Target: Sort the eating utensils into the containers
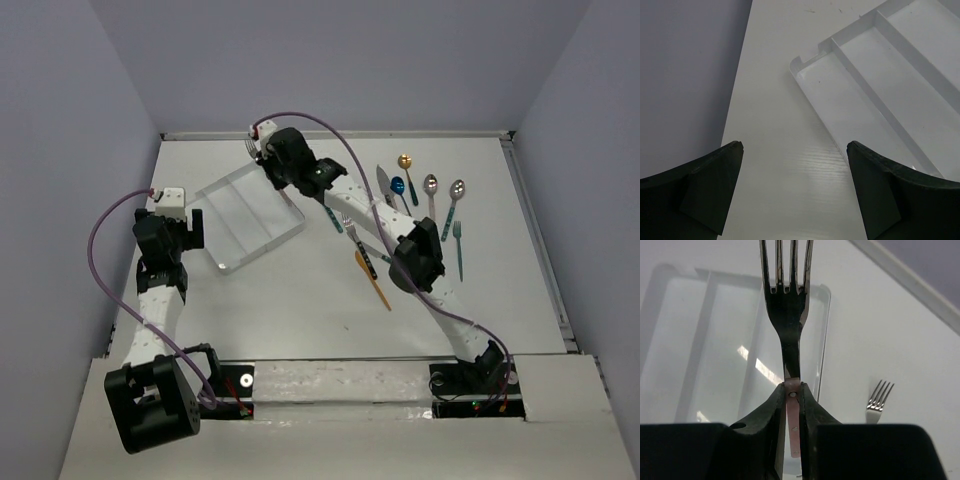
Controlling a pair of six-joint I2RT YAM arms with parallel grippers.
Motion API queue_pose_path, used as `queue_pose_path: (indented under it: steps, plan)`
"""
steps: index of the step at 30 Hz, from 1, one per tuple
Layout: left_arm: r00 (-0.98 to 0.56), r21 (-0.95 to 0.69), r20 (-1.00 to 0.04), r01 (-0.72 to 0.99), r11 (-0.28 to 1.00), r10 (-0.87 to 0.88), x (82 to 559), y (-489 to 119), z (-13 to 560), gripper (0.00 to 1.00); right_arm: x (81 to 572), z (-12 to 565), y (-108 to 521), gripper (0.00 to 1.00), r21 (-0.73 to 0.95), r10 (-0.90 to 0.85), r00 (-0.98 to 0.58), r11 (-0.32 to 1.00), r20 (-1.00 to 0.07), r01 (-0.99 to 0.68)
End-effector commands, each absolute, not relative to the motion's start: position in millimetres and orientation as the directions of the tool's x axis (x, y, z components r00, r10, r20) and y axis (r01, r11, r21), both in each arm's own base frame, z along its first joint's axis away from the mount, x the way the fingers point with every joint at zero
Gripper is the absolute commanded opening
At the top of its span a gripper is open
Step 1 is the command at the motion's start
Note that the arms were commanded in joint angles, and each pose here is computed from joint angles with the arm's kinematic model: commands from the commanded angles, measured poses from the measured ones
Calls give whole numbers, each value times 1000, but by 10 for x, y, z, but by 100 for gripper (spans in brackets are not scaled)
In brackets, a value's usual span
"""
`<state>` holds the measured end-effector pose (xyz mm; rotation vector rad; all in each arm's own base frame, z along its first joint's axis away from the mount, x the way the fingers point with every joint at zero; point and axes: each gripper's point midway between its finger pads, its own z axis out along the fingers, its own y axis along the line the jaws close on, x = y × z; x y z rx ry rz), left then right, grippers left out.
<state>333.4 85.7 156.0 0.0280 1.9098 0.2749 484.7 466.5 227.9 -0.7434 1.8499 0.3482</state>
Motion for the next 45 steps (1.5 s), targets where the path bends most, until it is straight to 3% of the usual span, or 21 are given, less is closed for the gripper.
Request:
queue_pose_path:
  steps: [1, 8, 17, 20, 23, 25, 32, 38, 45]
  plan:
    - [-312, 204, -938, -140, 969, 152, 3366, 908, 1629, 99, 4929, 2203, 4851, 0, -53, -271, -202, 708, -941, -704]
    - [-313, 204, -937, -135, 970, 153, 3373, 902, 1621, 99, 4762, 1341, 4956, 0, -44, -376, -307, 691, -874, -722]
    - [-310, 204, -938, -125, 971, 157, 3368, 882, 1611, 99, 4873, 961, 4729, 1, -85, -391, -386, 786, -835, -612]
    - [-310, 204, -938, -125, 971, 157, 3371, 883, 1604, 99, 4881, 944, 4693, 9, -88, -386, -396, 799, -833, -594]
    - [-305, 207, -939, -127, 970, 160, 3368, 886, 1624, 99, 4837, 911, 4735, 31, -70, -391, -400, 783, -829, -619]
    - [-302, 207, -940, -130, 970, 160, 3361, 892, 1632, 99, 4814, 919, 4753, 39, -61, -391, -400, 774, -829, -630]
    - [-302, 207, -939, -122, 971, 162, 3361, 876, 1618, 99, 4710, 1348, 4715, 47, -19, -342, -395, 775, -853, -632]
    - [-305, 211, -938, -127, 969, 164, 3355, 887, 1611, 99, 4520, 2073, 4535, 50, -3, -293, -352, 772, -889, -635]
    - [-298, 213, -940, -132, 968, 166, 3349, 893, 1641, 99, 4297, 2413, 3630, 57, 3, -257, -439, 861, -861, -509]
